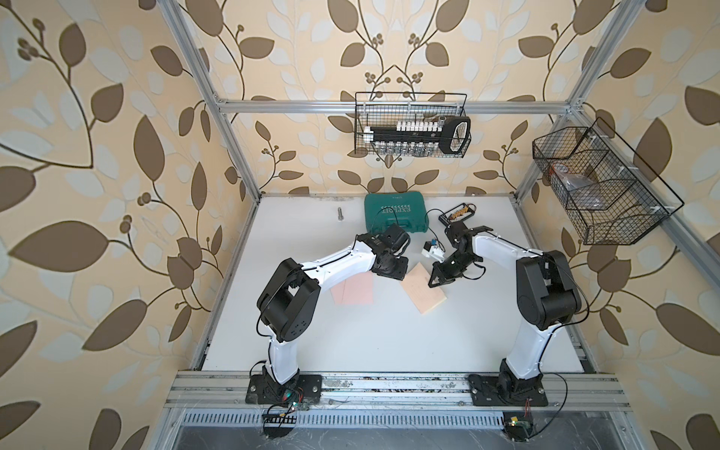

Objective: Fold the letter paper in half and place it into the envelope
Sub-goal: Fold the letter paper at the center of the board.

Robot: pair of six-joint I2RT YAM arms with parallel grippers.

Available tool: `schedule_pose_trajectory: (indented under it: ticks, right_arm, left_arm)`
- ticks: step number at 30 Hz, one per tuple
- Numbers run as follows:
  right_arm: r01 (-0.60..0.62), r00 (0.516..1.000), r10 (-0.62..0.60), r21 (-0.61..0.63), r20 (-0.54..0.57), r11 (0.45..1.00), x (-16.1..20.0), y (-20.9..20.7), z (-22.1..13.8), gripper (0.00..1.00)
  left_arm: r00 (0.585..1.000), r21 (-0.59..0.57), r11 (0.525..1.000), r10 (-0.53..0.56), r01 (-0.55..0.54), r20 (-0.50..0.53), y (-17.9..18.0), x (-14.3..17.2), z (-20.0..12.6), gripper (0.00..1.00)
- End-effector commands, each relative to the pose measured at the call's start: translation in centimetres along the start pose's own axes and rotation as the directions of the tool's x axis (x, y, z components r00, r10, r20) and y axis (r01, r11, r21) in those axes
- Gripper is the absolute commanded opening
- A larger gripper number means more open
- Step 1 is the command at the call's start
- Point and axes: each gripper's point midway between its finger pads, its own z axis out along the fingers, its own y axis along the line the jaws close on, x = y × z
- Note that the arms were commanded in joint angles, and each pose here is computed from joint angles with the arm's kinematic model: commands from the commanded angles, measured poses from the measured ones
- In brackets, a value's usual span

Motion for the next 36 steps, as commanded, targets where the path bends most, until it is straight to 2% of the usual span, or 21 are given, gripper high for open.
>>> schedule_pose_trajectory:
  ticks: [1, 9, 13, 16, 25, 36]
  right_arm:
    - [-0.009, 1.0, 0.009, 0.015, -0.006, 1.0, 0.4, -0.4, 0.1, 0.0]
    - [-0.012, 1.0, 0.012, 0.016, -0.023, 1.0, 0.4, -0.6, 0.7, 0.0]
    - [-0.009, 1.0, 0.01, 0.017, -0.029, 1.0, 0.5, -0.6, 0.9, 0.0]
    - [-0.008, 0.999, 0.008, 0.017, -0.034, 1.0, 0.5, -0.6, 1.0, 0.0]
    - [-0.005, 0.999, 0.006, 0.016, -0.048, 1.0, 0.6, -0.6, 1.3, 0.0]
    - [-0.009, 0.998, 0.01, 0.016, -0.059, 1.0, 0.7, -0.7, 1.5, 0.0]
  left_arm:
    - [1.0, 0.047, 0.999, 0.004, -0.004, -0.007, -1.7, -0.1, 0.4, 0.43]
    - [0.999, 0.054, 0.998, 0.021, -0.019, -0.043, -2.5, 0.3, 2.5, 0.3]
    - [0.998, 0.052, 0.998, 0.031, -0.028, -0.048, -2.6, 0.0, 3.2, 0.12]
    - [0.998, 0.05, 0.998, 0.041, -0.038, -0.054, -2.6, -0.1, 3.7, 0.02]
    - [0.995, 0.034, 0.997, 0.065, -0.062, -0.081, -2.4, -0.2, 5.4, 0.01]
    - [0.988, 0.001, 0.995, 0.097, -0.098, -0.121, -1.2, 1.2, 6.7, 0.0]
